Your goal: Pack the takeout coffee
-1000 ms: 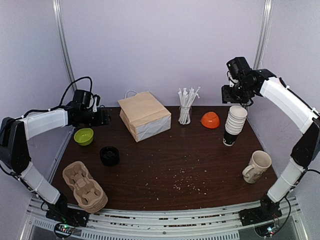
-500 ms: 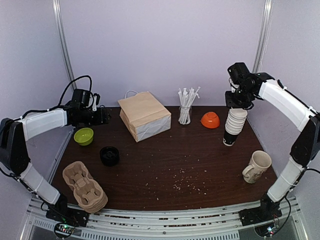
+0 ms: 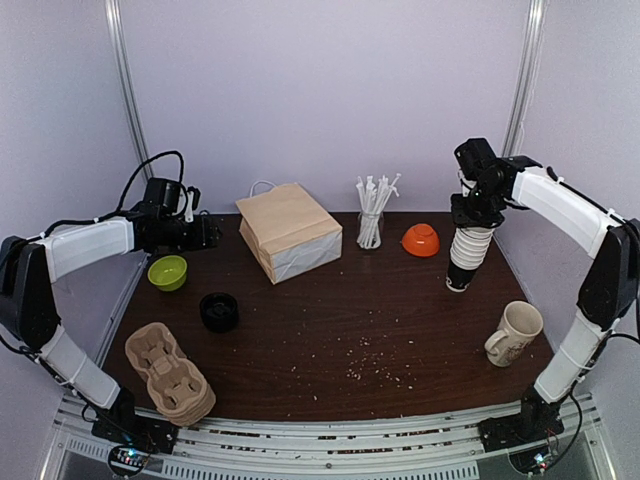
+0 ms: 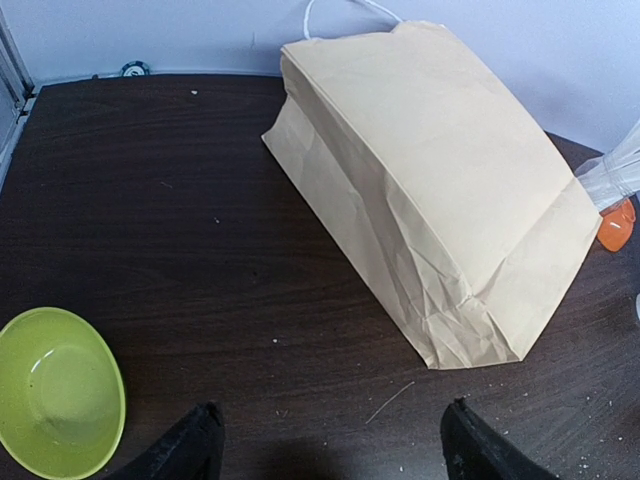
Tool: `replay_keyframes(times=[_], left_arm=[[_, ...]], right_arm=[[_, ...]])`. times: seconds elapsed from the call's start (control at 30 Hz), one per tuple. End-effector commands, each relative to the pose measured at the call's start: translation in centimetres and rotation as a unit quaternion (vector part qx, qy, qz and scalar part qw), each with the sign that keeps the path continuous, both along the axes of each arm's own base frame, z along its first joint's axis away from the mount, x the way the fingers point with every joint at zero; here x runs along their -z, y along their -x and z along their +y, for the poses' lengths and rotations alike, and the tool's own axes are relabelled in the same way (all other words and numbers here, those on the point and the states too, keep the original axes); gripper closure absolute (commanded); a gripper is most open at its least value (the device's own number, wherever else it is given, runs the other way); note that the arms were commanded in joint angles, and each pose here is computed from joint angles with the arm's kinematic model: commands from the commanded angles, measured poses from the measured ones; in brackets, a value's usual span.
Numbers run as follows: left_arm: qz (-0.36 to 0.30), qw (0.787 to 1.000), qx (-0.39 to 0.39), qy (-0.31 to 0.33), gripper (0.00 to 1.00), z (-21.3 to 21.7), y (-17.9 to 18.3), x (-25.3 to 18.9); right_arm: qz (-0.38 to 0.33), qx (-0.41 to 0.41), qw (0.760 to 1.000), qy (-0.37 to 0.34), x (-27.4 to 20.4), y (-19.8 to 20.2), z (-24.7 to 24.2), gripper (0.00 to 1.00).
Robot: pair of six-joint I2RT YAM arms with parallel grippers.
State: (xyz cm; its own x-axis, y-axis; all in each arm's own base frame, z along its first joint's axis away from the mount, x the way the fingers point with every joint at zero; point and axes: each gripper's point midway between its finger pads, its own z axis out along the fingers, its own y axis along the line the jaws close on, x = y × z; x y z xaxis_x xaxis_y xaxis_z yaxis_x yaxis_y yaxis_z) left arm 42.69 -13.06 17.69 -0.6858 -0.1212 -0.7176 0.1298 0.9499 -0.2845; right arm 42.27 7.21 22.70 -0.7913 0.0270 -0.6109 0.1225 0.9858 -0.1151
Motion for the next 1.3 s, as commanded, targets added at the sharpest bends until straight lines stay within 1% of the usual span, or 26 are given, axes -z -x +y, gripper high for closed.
replay_keyframes(times=[0.0,0.27,0.43,0.63,1.07,1.27], left_arm=[[-0.019,1.0,0.007,0.003,0.23,-0.1,-0.5,-0.5],[-0.02,1.0,0.006,0.002,0.24,-0.1,-0.5,-0.6],[-0.02,1.0,0.007,0.002,0.25,-0.1,-0.5,-0.6],[-0.021,1.0,0.008,0.004,0.25,-0.2,-0.5,-0.7],[-0.022,1.0,0.009,0.004,0.25,-0.2,-0.4,-0.8],[-0.021,1.0,0.009,0.004,0.26,-0.2,-0.4,-0.7]], right_arm=[[0.01,0.002,1.0,0.001,1.0,0.0,-0.4,0.72],[0.008,-0.001,1.0,0.012,0.7,0.2,-0.8,0.83],[0.002,-0.003,1.0,0.016,0.0,0.3,-0.9,0.93],[-0.005,0.001,1.0,0.023,-1.1,0.4,-1.3,1.0],[-0.028,0.01,0.999,0.031,-3.6,0.0,-1.7,1.0],[-0.064,0.019,0.998,0.022,-6.7,0.3,-1.9,1.0]])
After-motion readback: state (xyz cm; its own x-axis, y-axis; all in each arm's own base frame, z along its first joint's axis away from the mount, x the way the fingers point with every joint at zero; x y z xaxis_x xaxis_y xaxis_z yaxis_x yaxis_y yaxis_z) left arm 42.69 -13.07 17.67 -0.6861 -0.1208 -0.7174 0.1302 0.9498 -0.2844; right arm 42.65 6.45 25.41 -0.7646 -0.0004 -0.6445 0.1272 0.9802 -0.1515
